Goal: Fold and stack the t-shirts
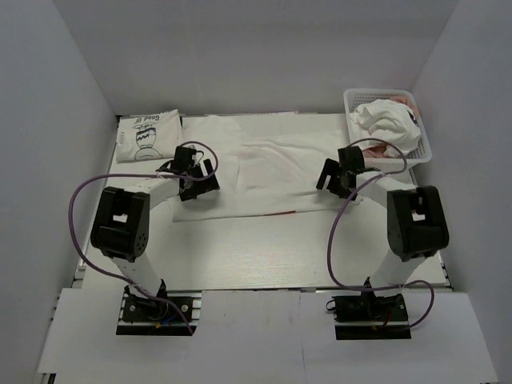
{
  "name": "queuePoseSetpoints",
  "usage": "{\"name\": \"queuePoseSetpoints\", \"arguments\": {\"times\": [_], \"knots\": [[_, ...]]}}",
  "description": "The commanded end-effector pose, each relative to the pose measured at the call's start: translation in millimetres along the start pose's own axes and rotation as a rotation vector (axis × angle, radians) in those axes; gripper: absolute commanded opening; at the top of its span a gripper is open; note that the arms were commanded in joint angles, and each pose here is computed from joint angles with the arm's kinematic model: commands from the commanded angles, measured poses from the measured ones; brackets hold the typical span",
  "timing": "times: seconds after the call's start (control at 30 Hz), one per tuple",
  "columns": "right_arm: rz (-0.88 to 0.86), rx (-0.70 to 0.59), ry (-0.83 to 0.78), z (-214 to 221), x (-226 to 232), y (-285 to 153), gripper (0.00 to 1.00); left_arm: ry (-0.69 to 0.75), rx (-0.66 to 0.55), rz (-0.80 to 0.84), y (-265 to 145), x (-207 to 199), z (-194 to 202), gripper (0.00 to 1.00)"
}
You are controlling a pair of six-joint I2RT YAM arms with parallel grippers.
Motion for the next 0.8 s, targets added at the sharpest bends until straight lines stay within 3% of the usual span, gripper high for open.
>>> {"name": "queuePoseSetpoints", "arguments": {"times": [0.0, 0.03, 0.07, 0.27, 0.33, 0.37, 0.4, 0.6, 0.77], "knots": [[0.113, 0.117, 0.005, 55.6, -51.1, -16.1, 0.9, -0.061, 0.1, -0.072, -26.5, 13.5, 40.7, 1.0], [0.074, 0.067, 0.028, 52.8, -49.5, -33.8, 0.9, -0.081, 0.133, -0.079, -30.5, 14.3, 60.6, 1.0], [0.119, 0.129, 0.026, 81.8, -72.8, -36.6, 0.9, -0.086, 0.14, -0.077, -37.0, 13.2, 68.8, 1.0], [0.058, 0.225, 0.07, 153.1, -113.3, -79.6, 0.9, -0.174, 0.167, 0.073, -87.4, 15.2, 143.2, 1.0], [-0.058, 0.226, 0.107, 160.9, -108.5, -98.1, 0.9, -0.201, 0.11, 0.145, -105.4, 11.0, 149.5, 1.0], [-0.073, 0.245, 0.108, 166.8, -110.4, -102.5, 0.9, -0.215, 0.139, 0.151, -108.3, 13.5, 165.3, 1.0], [-0.139, 0.196, 0.114, 162.0, -103.7, -112.9, 0.9, -0.222, 0.127, 0.168, -112.4, 12.9, 167.9, 1.0], [-0.232, 0.091, 0.053, 128.2, -77.5, -147.3, 0.9, -0.232, 0.004, 0.147, -134.8, 9.9, 140.6, 1.0], [-0.37, 0.134, -0.018, 121.7, -50.4, -152.6, 0.9, -0.223, -0.106, 0.079, -150.5, 5.6, 91.0, 1.0]]}}
Point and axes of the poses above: each gripper's point midway between its finger pads, its own y axis out along the fingers, its own x axis along the line the jaws close on, z = x × y, the point moved 8 cm from there along -y, back along the fingers, and after that the axes turned 13 degrees about y, right-handed, at the moved point
